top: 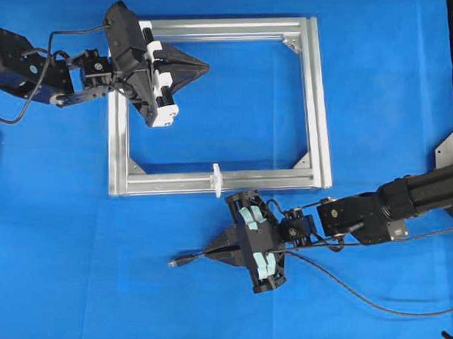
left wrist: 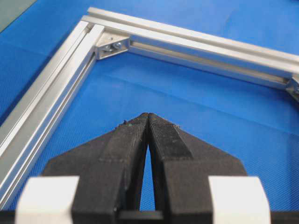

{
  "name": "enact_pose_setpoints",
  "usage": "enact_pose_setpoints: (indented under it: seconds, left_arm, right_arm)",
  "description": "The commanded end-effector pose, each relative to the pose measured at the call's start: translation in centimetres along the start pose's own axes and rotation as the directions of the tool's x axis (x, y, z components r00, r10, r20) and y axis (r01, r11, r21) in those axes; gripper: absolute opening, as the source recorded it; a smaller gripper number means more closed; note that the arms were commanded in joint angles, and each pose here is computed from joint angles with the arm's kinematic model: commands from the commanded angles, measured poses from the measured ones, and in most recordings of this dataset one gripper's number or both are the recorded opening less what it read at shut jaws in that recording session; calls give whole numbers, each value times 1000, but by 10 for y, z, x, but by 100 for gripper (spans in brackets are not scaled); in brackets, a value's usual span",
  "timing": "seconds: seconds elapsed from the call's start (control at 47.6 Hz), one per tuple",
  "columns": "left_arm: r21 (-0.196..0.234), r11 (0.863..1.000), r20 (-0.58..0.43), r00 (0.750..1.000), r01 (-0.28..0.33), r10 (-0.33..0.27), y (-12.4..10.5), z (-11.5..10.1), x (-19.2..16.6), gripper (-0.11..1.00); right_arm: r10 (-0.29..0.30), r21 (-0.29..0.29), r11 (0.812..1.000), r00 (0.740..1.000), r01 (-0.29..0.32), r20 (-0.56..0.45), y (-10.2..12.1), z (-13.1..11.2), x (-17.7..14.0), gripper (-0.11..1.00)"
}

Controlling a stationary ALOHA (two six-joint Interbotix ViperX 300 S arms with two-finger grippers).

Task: Insert the wire through the string loop located in the center.
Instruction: 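Close the right gripper on the cable just behind the USB plug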

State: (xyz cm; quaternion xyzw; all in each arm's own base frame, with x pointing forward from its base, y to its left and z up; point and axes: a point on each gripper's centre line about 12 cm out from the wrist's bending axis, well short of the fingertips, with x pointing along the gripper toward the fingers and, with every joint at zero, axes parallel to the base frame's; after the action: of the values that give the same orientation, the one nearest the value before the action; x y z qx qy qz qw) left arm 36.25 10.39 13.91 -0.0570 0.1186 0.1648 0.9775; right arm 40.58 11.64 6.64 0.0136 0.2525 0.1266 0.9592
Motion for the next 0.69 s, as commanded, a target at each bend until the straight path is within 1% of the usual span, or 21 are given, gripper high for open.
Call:
enact_pose_setpoints:
  seconds: [0.0,0.147,0.315,0.441,0.672]
  left_arm:
    - [2,1000,38,999,7,-7,-2,13,-1,0]
    - [2,1000,40,999,7,-7,-2,13,-2,0]
    - [2,1000,40,999,7,-7,-2,13,-2,0]
    - [2,1000,40,999,7,-7,-2,13,-2,0]
    - [2,1000,38,999,7,-7,-2,13,-1,0]
  right_arm:
    - [2,0,1000,999,-2,43,2,22,-6,-2]
    - [1,-2,1000,999,-1,38,3,39,-16,-2]
    - [-1,-9,1000,999,1,40,5,63,-35,-2]
    - [-4,-11,1000,1000,4,31,6,70,-44,-2]
    - [-3,-11,1000,1000,4,23,6,70,-44,-2]
